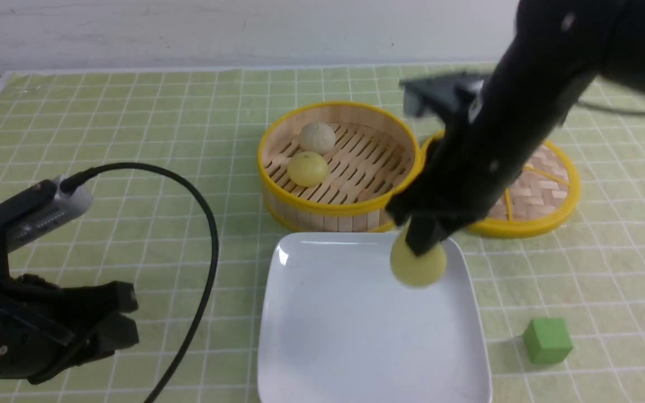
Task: Put the steamed buns into the plate on the green tablecloth.
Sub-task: 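Move the steamed bun from the bamboo steamer onto the white plate with the right gripper, then reach into the bamboo steamer and grasp a bun with the left gripper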
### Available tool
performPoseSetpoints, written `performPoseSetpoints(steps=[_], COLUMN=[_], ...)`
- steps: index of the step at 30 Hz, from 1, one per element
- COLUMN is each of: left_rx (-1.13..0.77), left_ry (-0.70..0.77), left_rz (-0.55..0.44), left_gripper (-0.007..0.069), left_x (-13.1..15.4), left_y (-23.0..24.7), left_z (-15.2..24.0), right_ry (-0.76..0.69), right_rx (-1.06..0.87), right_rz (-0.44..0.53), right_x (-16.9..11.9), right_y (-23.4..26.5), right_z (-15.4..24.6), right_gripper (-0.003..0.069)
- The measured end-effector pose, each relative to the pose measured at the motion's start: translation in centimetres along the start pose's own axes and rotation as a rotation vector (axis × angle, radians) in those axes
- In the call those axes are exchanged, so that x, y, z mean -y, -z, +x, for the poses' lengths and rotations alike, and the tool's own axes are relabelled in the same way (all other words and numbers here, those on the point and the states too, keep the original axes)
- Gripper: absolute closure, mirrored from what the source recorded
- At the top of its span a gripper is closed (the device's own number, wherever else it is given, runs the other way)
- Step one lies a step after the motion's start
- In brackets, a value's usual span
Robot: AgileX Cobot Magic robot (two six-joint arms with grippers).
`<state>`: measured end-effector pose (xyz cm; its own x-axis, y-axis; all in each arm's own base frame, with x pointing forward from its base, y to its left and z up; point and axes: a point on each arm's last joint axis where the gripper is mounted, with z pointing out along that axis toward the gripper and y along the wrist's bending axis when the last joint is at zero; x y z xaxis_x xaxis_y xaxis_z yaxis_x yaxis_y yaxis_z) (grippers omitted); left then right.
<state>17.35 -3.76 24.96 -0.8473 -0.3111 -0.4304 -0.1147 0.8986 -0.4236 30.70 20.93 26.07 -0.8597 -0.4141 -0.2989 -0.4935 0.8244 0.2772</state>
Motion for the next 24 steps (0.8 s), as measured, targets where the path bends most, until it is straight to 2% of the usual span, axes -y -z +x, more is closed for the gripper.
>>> performPoseSetpoints(steps=[2, 4, 6, 7, 8, 10, 13, 15, 17, 19, 21, 23, 24], left_rx=[0.001, 0.003, 0.007, 0.008, 0.025, 0.05, 0.086, 0.099, 0.125, 0.138, 0.131, 0.092, 0.078], left_ry=[0.0, 0.0, 0.0, 0.001, 0.001, 0.002, 0.008, 0.012, 0.016, 0.018, 0.013, -0.014, -0.036], left_rz=[0.0, 0.0, 0.0, 0.001, 0.002, 0.005, 0.01, 0.014, 0.018, 0.023, 0.028, 0.038, 0.047], left_gripper=[0.0408, 0.0407, 0.0403, 0.0401, 0.0396, 0.0392, 0.0392, 0.0392, 0.0392, 0.0412, 0.0453, 0.0529, 0.0569], left_x=[0.0, 0.0, 0.0, 0.0, 0.0, 0.0, 0.1, 0.1, 0.2, 0.4, 1.0, 2.0, 2.7], left_y=[0.0, 0.0, 0.0, 0.0, 0.0, 0.0, 0.0, 0.0, 0.0, 0.1, 0.1, 0.3, 0.6], left_z=[0.0, 0.0, -0.1, -0.1, -0.2, -0.5, -0.8, -0.9, -1.2, -1.9, -3.0, -4.6, -5.7], right_ry=[-0.009, -0.028, -0.05, -0.052, -0.069, -0.078, -0.071, -0.057, -0.036, -0.028, -0.026, -0.028, -0.029], right_rx=[0.017, 0.048, 0.042, 0.04, 0.038, 0.029, 0.034, 0.046, 0.048, 0.038, 0.052, 0.071, 0.075], right_rz=[0.018, 0.044, 0.06, 0.06, 0.057, 0.049, 0.049, 0.06, 0.093, 0.125, 0.151, 0.168, 0.173], right_x=[0.5, 1.4, 2.1, 2.1, 2.1, 2.1, 2.3, 2.3, 2.3, 2.3, 2.3, 2.2, 2.1], right_y=[-2.3, -4.4, -6.1, -6.2, -6.0, -5.0, -1.3, 1.0, 6.0, 9.2, 11.1, 12.6, 13.1], right_z=[0.8, 1.5, 2.2, 2.2, 2.1, 1.7, 0.9, 0.7, 1.9, 3.6, 5.3, 7.8, 9.3], right_gripper=[0.0615, 0.0563, 0.043, 0.0407, 0.0293, 0.0218, 0.0165, 0.0179, 0.0299, 0.0465, 0.0599, 0.0662, 0.0671])
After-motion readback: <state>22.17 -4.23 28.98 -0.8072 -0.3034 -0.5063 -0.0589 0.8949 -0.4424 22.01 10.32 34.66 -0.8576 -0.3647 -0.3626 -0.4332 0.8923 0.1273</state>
